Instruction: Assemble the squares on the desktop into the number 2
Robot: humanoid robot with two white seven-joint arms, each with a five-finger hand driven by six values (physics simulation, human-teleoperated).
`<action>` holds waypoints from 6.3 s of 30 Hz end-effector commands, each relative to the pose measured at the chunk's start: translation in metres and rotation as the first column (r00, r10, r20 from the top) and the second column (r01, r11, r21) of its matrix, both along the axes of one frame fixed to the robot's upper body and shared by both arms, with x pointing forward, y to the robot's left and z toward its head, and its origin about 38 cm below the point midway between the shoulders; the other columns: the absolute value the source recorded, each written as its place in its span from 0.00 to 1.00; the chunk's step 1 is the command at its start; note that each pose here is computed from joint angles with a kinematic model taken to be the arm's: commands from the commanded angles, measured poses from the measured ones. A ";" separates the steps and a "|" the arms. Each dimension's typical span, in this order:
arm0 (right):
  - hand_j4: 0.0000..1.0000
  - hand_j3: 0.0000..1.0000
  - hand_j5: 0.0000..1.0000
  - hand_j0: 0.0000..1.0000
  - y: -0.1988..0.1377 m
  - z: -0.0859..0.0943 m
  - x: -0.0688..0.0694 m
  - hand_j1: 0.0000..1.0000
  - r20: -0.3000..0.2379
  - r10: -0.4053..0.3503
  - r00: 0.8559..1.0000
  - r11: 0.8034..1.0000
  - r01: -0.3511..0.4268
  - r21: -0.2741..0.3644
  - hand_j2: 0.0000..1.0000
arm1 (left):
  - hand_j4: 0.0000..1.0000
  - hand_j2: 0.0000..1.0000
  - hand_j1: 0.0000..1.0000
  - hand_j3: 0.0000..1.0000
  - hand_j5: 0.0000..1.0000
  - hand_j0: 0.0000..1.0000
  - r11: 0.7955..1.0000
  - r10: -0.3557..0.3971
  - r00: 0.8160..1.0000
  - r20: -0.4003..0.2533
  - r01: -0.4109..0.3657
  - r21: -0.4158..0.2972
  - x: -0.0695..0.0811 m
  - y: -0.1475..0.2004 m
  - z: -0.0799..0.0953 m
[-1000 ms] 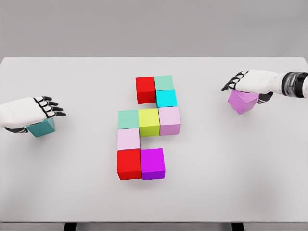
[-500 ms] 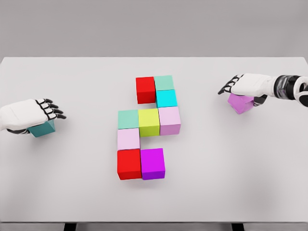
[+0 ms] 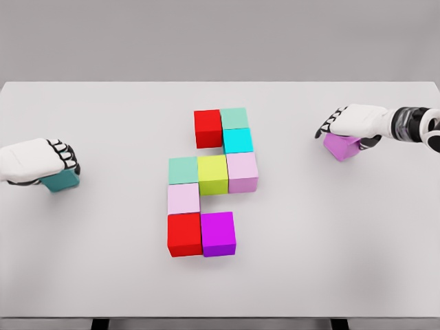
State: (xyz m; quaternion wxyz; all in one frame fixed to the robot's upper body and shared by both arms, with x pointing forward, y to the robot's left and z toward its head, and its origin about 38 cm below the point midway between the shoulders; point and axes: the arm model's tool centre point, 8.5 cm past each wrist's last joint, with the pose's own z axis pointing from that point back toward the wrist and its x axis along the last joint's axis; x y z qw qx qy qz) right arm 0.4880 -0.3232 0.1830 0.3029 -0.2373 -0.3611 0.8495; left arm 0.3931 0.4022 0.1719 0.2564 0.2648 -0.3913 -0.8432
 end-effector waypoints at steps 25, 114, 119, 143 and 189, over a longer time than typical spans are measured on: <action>0.59 0.59 0.59 0.59 0.000 0.022 -0.004 0.59 0.051 0.026 0.998 1.000 -0.026 -0.002 0.59 | 0.63 0.63 0.63 0.63 0.63 0.63 0.994 -0.014 0.997 0.074 0.021 -0.107 0.038 -0.038 0.013; 0.57 0.57 0.57 0.57 0.045 0.014 -0.136 0.57 -0.070 0.309 0.949 0.898 -0.266 0.350 0.57 | 0.69 0.69 0.69 0.69 0.69 0.69 0.966 -0.224 0.972 0.068 0.231 -0.120 0.116 -0.199 0.025; 0.57 0.57 0.57 0.57 0.053 0.011 -0.138 0.57 -0.070 0.322 0.944 0.888 -0.275 0.369 0.57 | 0.69 0.69 0.69 0.69 0.69 0.69 0.963 -0.236 0.969 0.074 0.243 -0.117 0.112 -0.199 0.026; 0.58 0.58 0.58 0.58 0.084 0.000 -0.141 0.58 -0.068 0.370 0.926 0.836 -0.300 0.460 0.58 | 0.69 0.69 0.69 0.69 0.69 0.69 0.954 -0.265 0.959 0.104 0.276 -0.117 0.108 -0.206 0.039; 0.57 0.57 0.57 0.57 0.029 0.027 -0.121 0.57 0.042 0.244 0.969 0.948 -0.247 0.203 0.57 | 1.00 1.00 1.00 1.00 1.00 1.00 0.940 -0.276 0.954 0.117 0.294 -0.174 0.106 -0.212 0.049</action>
